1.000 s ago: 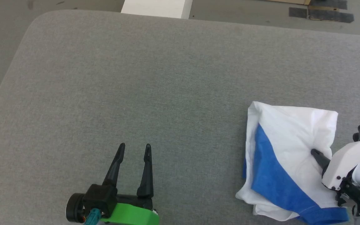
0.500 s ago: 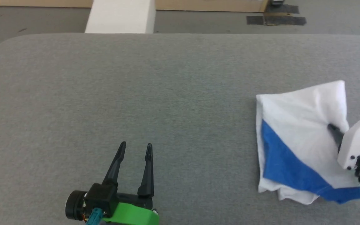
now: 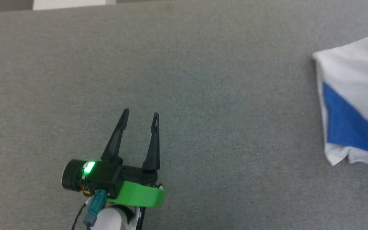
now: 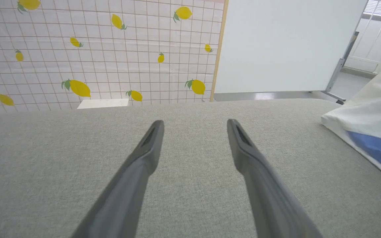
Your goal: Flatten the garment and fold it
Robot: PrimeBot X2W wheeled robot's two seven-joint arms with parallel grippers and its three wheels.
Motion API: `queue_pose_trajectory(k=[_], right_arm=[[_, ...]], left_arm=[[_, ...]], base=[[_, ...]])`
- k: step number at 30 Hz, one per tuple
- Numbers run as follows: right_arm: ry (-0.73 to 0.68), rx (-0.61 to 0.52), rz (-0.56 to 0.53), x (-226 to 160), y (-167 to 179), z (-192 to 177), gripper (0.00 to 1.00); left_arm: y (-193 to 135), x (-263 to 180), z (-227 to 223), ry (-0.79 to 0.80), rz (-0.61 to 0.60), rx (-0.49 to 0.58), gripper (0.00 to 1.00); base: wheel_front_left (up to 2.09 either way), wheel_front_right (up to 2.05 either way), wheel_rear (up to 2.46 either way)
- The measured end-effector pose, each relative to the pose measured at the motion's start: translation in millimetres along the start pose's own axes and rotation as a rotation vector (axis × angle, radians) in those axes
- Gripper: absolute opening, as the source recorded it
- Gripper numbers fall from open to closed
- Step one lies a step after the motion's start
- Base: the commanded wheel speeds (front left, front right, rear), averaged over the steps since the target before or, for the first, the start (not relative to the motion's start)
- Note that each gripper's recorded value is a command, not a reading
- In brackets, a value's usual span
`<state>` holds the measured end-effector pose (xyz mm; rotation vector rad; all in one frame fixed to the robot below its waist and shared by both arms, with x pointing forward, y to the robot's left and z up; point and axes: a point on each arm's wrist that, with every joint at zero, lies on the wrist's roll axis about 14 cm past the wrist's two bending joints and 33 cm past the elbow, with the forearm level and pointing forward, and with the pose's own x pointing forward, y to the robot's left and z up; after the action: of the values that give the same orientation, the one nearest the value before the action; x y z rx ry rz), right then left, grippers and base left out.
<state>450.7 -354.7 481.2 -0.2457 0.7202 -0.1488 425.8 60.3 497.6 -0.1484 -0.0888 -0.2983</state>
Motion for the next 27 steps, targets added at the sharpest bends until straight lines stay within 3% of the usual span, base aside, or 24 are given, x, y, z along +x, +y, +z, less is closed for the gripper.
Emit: queue_pose_trajectory(k=[11, 20, 21, 22, 23, 24, 27], right_arm=[[0.108, -0.116, -0.229, 39.7, -87.8, -21.1, 0.00], [0.199, -0.168, -0.326, 74.4, -115.5, -53.8, 0.00], [0.205, -0.163, -0.330, 77.5, -116.1, -57.4, 0.16], [0.207, -0.162, -0.334, 79.8, -116.2, -59.6, 0.61], [0.208, -0.167, -0.337, 81.8, -116.3, -61.5, 0.90], [0.208, -0.173, -0.341, 82.8, -116.6, -63.0, 1.00], [0.202, -0.165, -0.348, 81.5, -117.9, -64.9, 1.00]], left_arm=[[0.2, 34.9, -47.6, 0.081, -0.052, 0.022, 1.00], [12.6, 45.4, -75.8, 0.109, -0.019, 0.039, 1.00], [14.0, 45.5, -78.4, 0.113, -0.014, 0.040, 1.00], [14.6, 45.6, -80.3, 0.116, -0.013, 0.040, 1.00], [15.0, 45.8, -82.0, 0.120, -0.012, 0.041, 1.00], [15.0, 45.8, -83.1, 0.123, -0.013, 0.043, 1.00], [14.6, 45.7, -80.1, 0.118, -0.013, 0.050, 1.00]], base=[[0.00, 0.00, 0.00], [0.00, 0.00, 0.00], [0.00, 0.00, 0.00], [0.00, 0.00, 0.00], [0.00, 0.00, 0.00], [0.00, 0.00, 0.00], [0.00, 0.00, 0.00]])
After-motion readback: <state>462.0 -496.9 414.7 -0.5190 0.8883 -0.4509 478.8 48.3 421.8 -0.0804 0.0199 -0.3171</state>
